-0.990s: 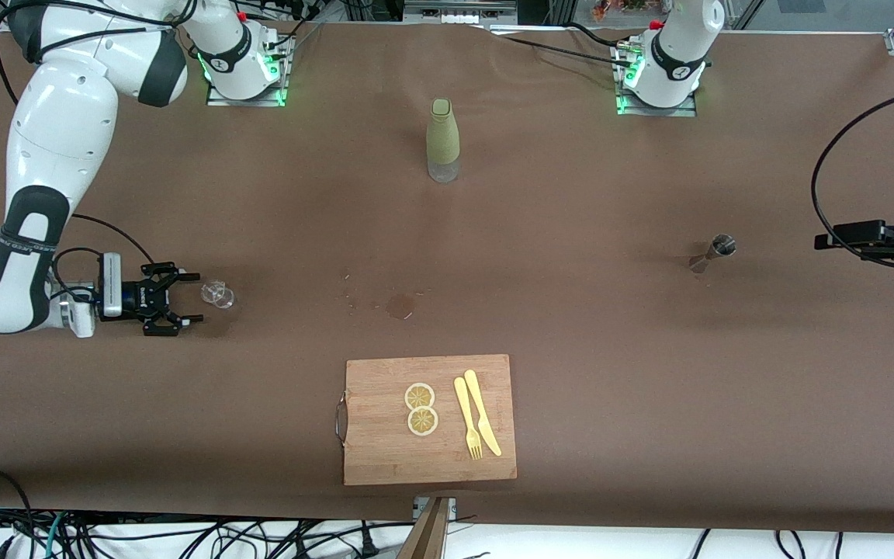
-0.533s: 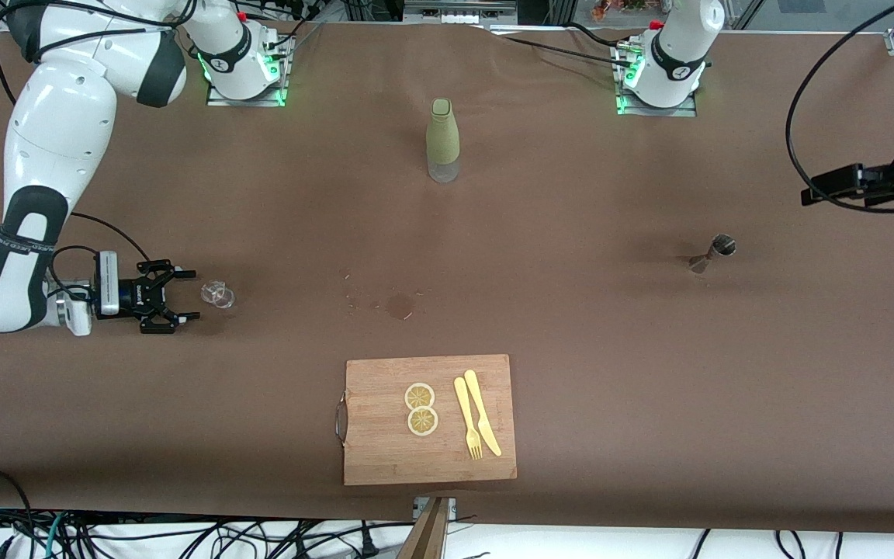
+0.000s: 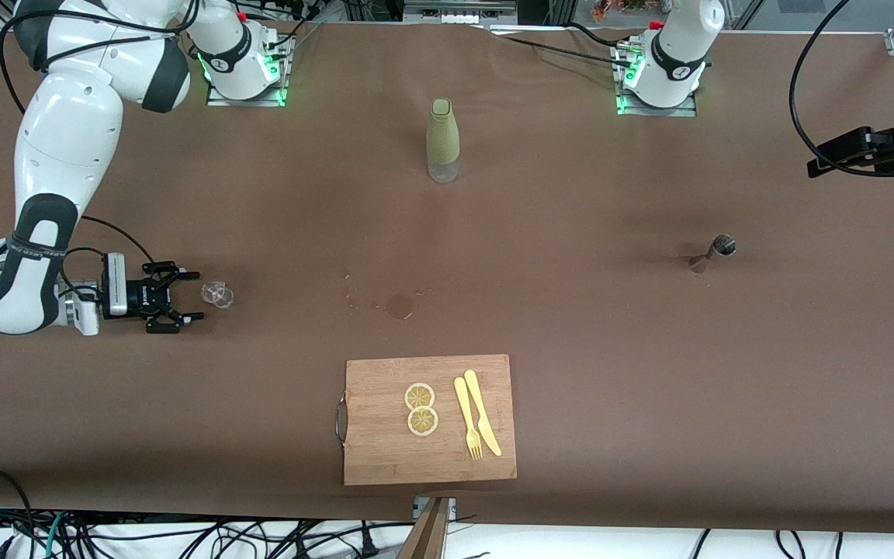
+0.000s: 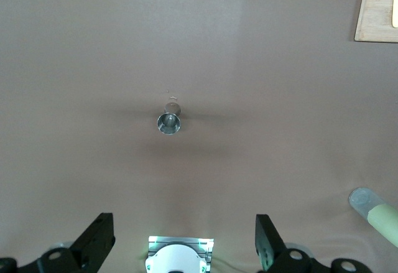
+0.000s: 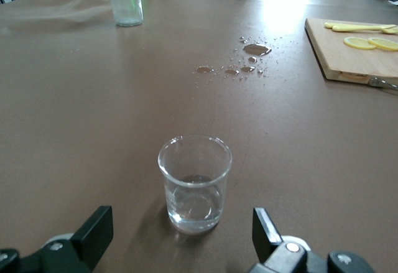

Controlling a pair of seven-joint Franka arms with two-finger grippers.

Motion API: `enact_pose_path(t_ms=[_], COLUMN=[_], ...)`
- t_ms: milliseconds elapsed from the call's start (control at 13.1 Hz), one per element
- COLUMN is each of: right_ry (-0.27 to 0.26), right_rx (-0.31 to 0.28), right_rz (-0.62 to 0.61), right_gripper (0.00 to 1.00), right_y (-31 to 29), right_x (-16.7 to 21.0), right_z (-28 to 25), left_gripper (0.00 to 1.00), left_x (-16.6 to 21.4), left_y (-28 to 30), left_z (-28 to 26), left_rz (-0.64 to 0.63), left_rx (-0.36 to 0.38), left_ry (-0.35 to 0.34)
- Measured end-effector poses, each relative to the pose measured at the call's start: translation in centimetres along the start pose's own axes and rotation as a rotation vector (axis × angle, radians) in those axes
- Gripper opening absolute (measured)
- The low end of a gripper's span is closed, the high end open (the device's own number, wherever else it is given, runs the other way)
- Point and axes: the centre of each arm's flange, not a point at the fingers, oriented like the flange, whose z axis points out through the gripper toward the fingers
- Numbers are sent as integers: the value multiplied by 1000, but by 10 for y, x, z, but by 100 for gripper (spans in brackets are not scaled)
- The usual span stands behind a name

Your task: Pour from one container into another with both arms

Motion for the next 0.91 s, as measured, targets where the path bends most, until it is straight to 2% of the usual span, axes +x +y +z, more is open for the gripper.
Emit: enact_pose_path(t_ms=[152, 305, 457, 761, 914], right_ry=[-22, -23, -14, 23, 35], right_rx=[-10, -10, -10, 0, 4], right_rz=[2, 4, 34, 53, 61], right_gripper=[98, 75, 51, 5, 1], right_y=[1, 1, -4, -10, -12], right_x=[-2, -3, -6, -8, -8], right_z=[-2, -2, 1, 10, 12], left_gripper=[100, 100, 100, 100, 100], left_x=[-5, -8, -4, -7, -6], left_y=[3, 10, 20, 38, 40], left_z=[-6, -9, -13, -9, -9], left_rz=[-19, -25, -13, -33, -36], left_rx=[0, 1, -2, 0, -3], left_ry=[12, 27, 77, 82, 104])
